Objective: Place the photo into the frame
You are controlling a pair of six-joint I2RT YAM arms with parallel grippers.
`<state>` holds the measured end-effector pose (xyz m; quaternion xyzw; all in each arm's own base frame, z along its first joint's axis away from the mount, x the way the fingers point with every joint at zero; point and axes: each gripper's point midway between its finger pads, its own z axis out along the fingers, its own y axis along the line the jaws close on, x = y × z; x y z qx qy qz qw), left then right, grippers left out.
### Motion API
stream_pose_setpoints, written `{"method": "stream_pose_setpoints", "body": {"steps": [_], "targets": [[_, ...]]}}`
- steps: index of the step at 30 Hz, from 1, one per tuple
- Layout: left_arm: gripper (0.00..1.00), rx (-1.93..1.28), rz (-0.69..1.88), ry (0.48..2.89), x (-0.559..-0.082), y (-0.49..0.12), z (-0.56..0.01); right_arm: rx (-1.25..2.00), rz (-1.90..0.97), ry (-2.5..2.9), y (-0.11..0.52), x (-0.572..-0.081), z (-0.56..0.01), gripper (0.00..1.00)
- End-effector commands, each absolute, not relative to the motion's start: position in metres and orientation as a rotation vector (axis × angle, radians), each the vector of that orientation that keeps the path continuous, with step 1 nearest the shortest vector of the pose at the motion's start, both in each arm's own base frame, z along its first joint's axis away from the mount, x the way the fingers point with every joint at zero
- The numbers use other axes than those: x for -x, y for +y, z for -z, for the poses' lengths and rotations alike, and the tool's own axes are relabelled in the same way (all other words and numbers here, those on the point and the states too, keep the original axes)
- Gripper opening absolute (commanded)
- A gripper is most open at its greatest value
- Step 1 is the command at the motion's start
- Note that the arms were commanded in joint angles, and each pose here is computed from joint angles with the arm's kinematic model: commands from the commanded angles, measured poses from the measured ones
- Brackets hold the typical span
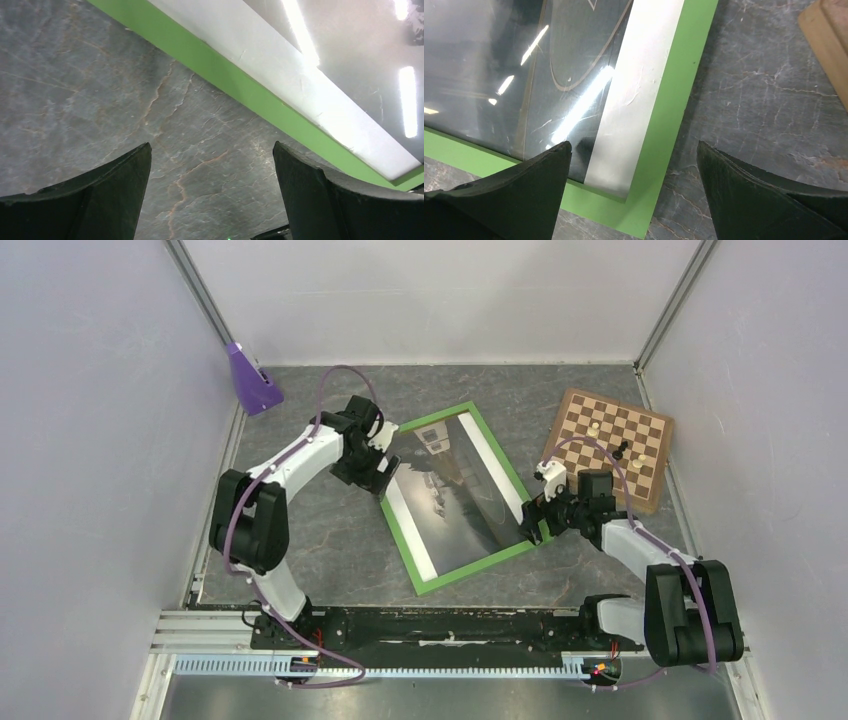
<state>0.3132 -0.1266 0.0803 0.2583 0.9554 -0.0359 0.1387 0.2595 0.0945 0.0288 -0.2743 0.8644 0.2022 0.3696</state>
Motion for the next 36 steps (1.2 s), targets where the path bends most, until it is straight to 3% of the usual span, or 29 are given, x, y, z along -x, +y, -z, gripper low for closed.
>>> {"method": "stream_pose_setpoints", "body": {"steps": [1,17,36], "targets": [[0.96,-0.641,0.279,2.850,-0.308,-0.141,-0.062,0.802,-0.484,2.181,0.096,-0.266,-0.033,0.98],[0.96,-0.647,0.458,2.905,-0.337,-0.174,-0.037,1.067,-0.680,2.105,0.149,-0.223,-0.036,0.98],[0.97,-0.633,0.191,2.796,-0.449,-0.162,-0.049,1.393,-0.856,1.976,0.236,-0.180,-0.028,0.98]]}}
